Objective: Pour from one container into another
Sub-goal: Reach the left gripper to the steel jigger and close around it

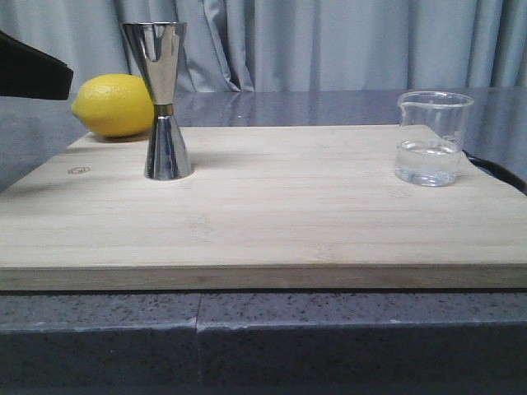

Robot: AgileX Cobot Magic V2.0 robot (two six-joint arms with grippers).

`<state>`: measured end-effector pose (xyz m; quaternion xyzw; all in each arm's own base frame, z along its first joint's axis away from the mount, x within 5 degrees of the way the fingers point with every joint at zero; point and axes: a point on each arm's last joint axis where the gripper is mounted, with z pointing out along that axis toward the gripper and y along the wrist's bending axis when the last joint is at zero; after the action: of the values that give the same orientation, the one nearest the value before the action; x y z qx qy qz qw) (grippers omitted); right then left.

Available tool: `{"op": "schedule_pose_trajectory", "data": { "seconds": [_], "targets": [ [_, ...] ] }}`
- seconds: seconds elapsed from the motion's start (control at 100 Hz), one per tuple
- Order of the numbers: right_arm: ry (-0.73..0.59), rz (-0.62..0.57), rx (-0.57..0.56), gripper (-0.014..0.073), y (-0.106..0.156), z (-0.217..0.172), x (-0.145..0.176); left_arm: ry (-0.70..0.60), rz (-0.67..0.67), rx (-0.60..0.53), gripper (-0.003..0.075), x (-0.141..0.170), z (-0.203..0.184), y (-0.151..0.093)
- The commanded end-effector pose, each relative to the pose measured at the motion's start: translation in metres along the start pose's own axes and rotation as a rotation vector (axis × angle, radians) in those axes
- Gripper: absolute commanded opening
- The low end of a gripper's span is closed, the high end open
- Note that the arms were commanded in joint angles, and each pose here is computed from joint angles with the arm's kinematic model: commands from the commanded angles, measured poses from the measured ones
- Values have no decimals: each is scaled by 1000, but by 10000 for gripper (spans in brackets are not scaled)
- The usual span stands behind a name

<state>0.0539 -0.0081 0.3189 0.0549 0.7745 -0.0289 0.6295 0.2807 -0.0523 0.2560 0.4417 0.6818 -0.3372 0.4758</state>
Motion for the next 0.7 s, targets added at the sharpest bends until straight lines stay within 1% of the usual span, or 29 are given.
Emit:
{"op": "schedule_pose_trajectory", "data": {
  "seconds": [0.0, 0.13, 0.37, 0.69],
  "targets": [
    [-102, -33, 10, 596, 0, -2, -18, -124, 32, 57, 544, -18, 3, -4],
    [-102, -33, 10, 596, 0, -2, -18, -135, 37, 84, 544, -12, 15, -4],
    [-102, -33, 10, 596, 0, -2, -18, -152, 49, 161, 544, -7, 43, -12],
    [-102, -33, 10, 596, 0, -2, -18, -261, 27, 171, 544, -14, 70, -19]
  ]
}}
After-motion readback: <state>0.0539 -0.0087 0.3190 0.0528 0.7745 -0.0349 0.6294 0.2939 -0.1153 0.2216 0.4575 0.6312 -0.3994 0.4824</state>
